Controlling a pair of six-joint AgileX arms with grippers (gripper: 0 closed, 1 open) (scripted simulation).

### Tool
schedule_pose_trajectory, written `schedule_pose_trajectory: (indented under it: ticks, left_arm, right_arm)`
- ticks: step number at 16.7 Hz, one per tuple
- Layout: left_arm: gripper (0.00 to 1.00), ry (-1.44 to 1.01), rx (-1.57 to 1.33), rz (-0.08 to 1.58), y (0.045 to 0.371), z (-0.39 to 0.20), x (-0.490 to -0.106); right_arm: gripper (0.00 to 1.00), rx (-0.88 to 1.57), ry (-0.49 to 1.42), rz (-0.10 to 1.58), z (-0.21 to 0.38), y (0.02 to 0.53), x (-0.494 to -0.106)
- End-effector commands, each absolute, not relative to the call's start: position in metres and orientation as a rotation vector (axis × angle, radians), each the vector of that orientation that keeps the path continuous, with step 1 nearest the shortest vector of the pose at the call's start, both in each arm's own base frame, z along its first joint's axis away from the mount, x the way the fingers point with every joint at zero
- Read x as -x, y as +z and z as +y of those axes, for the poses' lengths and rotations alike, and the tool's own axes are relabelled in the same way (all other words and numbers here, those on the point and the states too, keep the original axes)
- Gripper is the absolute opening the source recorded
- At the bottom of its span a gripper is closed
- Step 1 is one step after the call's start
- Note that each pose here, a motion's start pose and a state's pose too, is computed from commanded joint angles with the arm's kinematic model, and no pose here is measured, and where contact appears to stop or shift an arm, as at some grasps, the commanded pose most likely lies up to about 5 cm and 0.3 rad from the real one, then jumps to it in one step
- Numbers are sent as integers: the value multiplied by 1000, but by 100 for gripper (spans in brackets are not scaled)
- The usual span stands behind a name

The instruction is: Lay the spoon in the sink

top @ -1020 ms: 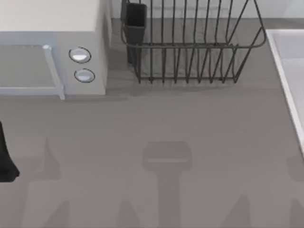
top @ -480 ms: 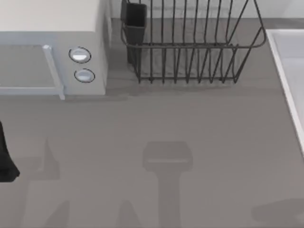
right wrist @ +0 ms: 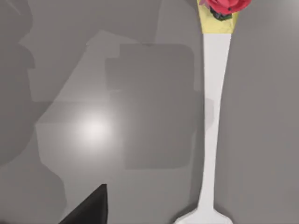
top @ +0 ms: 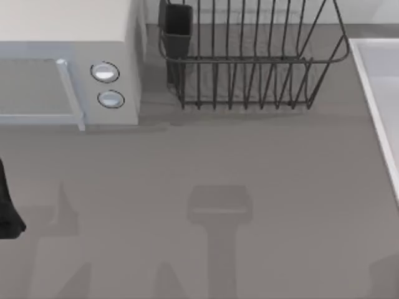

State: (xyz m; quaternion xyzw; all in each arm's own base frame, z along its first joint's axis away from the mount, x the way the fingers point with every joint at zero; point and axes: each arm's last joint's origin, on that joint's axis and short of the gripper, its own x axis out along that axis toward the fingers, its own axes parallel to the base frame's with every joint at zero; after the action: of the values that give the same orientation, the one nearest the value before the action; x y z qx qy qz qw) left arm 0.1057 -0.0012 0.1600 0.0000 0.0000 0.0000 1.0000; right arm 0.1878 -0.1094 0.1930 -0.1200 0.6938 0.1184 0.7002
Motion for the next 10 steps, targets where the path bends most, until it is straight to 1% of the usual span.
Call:
schedule_pose_trajectory:
  ticks: [6,10]
  left_arm:
    - [100,0,0,0,160,-1,-106]
    - [100,0,0,0,160,-1,-106]
  right_arm:
    - [100,269,269,1547,-109,192,-188]
    - [100,264,269,1552,-111,166,-192]
